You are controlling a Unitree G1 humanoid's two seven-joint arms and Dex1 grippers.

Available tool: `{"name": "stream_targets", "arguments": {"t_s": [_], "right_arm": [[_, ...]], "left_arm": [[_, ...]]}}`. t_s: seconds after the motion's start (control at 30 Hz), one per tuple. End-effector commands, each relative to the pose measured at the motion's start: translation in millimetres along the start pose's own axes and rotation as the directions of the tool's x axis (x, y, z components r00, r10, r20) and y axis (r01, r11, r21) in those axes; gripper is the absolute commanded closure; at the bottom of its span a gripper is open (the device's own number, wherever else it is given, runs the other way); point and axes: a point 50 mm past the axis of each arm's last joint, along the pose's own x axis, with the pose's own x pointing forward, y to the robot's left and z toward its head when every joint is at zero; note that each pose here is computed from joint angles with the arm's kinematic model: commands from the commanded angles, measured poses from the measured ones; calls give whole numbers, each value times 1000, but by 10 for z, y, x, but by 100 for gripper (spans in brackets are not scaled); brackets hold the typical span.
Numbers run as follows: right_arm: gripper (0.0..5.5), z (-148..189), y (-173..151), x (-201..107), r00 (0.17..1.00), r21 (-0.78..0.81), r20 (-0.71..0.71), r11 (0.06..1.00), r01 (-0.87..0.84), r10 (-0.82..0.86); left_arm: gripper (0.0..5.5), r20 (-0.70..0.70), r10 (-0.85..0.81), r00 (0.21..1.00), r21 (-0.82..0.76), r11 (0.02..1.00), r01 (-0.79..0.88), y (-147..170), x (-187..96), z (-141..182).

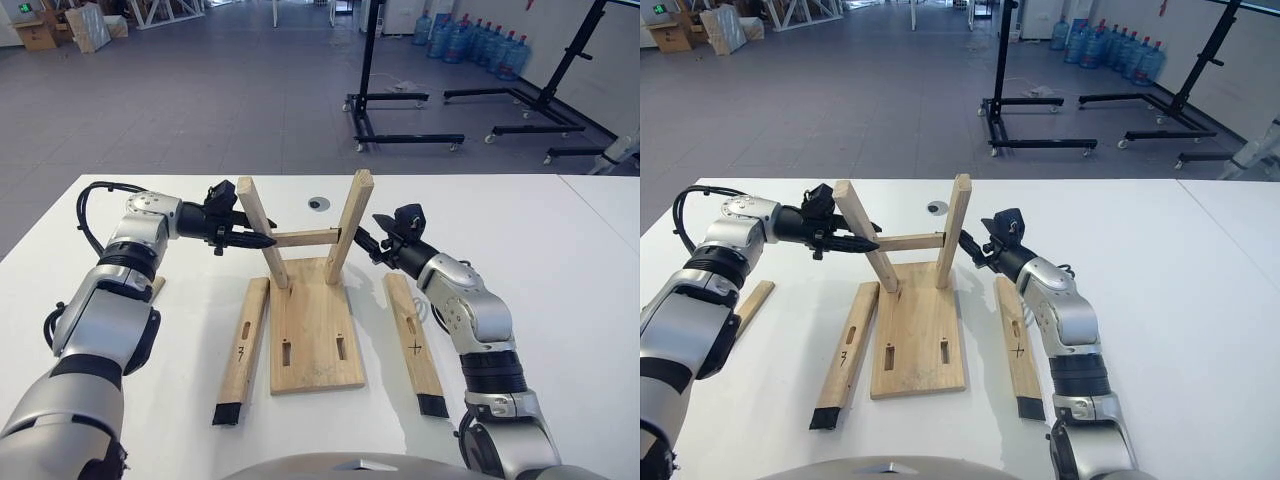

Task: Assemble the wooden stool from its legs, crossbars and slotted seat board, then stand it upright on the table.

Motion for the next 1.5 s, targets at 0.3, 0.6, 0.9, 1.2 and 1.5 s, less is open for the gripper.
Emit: {"name": "stream_targets", "arguments": {"t_s": [0.3,0.6,0.9,1.2,1.5], "right_arm": [[180,541,185,222,938,44,342,997,-68,49],[180,954,36,164,852,11,516,995,101,-93],[180,747,-176,161,859,-45,459,960,275,-225],[180,953,-600,-80,660,-8,578,805,593,-480],[180,979,-638,-164,633,1,601,793,609,-488]], "left_arm": [[347,-66,-234,970,80,968,239,-74,717,114],[347,-51,-218,975,111,968,223,-48,682,184],[347,61,-103,993,239,967,86,7,351,365],[298,42,-66,997,173,983,57,-14,174,298],[150,86,-20,996,179,984,4,-7,24,341]]}}
